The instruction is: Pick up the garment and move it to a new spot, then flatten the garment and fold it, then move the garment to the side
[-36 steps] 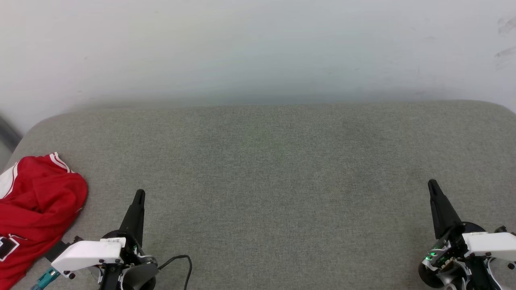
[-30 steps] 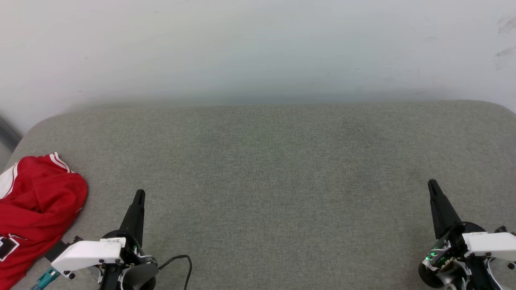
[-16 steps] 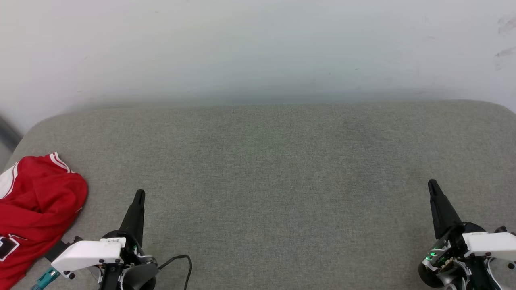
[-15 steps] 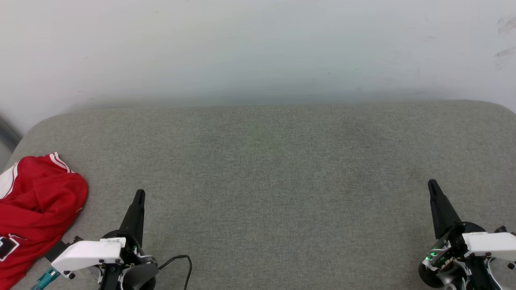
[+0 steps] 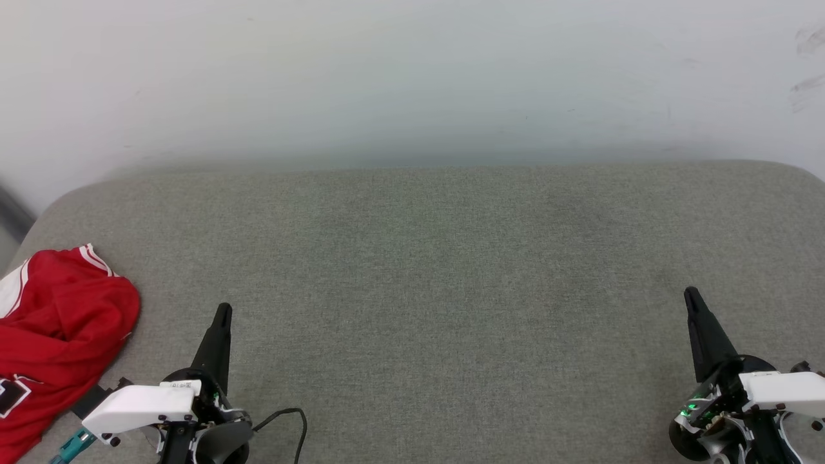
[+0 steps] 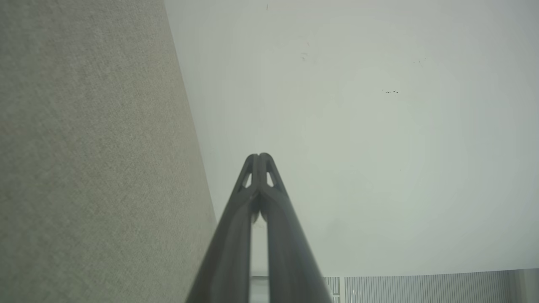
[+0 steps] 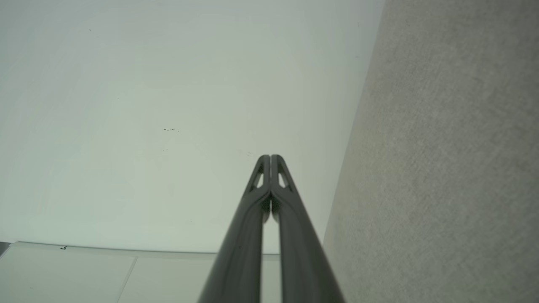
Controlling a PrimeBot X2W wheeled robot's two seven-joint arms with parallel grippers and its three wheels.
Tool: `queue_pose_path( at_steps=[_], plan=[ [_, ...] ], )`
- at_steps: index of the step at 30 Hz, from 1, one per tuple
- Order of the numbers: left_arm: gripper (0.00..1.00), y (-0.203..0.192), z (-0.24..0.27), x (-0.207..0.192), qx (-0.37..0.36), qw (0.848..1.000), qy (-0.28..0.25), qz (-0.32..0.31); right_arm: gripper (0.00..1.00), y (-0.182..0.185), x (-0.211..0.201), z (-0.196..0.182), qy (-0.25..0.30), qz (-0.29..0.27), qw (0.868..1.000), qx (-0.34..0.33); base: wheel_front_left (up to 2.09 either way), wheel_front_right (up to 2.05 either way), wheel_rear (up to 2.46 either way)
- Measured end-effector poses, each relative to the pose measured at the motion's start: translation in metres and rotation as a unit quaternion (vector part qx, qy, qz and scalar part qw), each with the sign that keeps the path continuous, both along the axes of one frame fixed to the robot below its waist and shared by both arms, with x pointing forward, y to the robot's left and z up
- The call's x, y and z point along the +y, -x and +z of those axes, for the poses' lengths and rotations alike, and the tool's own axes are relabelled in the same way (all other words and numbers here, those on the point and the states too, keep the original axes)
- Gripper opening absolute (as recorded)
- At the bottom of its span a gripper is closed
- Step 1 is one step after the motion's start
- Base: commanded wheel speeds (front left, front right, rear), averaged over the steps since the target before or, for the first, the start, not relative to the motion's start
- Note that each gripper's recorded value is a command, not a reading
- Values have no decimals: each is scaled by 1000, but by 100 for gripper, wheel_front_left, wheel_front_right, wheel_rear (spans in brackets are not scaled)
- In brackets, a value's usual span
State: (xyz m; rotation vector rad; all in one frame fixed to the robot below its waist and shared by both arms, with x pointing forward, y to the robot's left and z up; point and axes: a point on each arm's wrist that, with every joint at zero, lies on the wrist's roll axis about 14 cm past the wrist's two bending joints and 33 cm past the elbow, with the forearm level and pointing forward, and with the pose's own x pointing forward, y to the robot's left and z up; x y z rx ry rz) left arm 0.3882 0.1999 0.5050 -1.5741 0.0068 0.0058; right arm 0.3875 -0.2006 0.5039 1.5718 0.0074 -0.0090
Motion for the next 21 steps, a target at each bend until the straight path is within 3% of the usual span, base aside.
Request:
queue_pose_path(
  at_steps=[13, 14, 21],
  plan=[
    [0, 0, 0, 0, 0, 1000, 0, 0, 0, 0, 0, 0, 0, 0, 1000, 0, 0, 0, 0],
    [100, 0, -1, 0, 2, 1000, 0, 0, 100, 1, 0, -1, 0, 0, 1000, 2, 0, 0, 0],
    [100, 6, -13, -6, 20, 1000, 0, -1, 100, 7, -1, -12, 3, -5, 1000, 18, 0, 0, 0]
  ],
)
